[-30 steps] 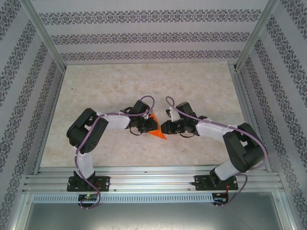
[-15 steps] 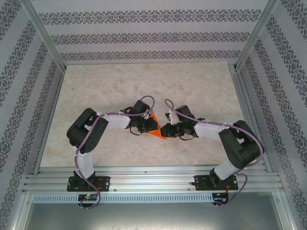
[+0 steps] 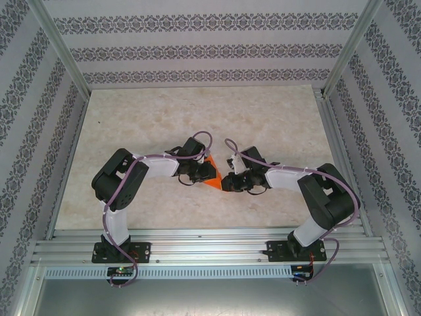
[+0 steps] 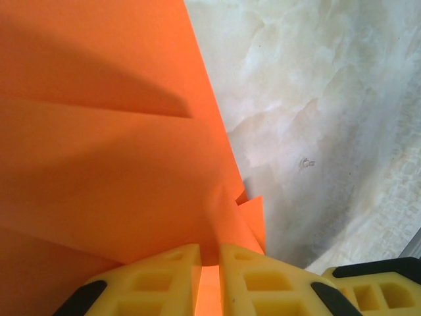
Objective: Fold a paper plane with a square sheet of paper (fold left side to right side)
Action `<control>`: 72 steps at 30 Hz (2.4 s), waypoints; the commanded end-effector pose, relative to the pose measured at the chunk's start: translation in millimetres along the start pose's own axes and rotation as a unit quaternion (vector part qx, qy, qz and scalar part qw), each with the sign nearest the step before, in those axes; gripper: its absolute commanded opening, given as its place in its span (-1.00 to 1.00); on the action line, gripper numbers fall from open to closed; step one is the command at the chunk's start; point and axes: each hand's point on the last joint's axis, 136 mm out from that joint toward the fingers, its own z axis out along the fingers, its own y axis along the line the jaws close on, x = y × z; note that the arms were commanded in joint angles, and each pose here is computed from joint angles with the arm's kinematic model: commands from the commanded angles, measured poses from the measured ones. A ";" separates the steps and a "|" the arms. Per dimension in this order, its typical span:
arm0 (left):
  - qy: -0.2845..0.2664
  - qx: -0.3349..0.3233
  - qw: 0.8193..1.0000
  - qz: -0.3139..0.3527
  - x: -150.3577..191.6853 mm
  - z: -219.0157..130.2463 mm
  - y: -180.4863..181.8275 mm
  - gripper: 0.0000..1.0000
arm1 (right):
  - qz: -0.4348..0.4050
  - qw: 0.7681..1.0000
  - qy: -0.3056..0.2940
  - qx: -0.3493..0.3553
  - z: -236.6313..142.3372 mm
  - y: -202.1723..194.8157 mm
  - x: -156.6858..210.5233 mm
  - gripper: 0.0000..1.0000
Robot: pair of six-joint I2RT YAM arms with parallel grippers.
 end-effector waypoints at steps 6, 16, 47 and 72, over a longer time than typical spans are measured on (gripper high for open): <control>0.014 -0.062 0.998 -0.003 10.5 14.2 32.7 -0.63 | -0.018 1.000 0.005 0.017 1.1 -2.0 -4.5 -0.72; 0.013 -0.067 0.998 -0.003 10.6 14.2 35.3 -0.63 | -0.002 1.000 0.017 0.023 7.3 -11.9 2.7 -0.72; 0.013 -0.067 0.998 -0.003 12.3 14.3 36.9 -0.64 | 0.037 0.998 -0.021 -0.037 -0.1 14.0 -35.1 -0.73; -0.004 -0.088 0.996 0.013 -9.7 -2.8 35.3 -0.52 | 0.117 0.981 0.111 0.111 13.3 -63.3 56.1 -0.74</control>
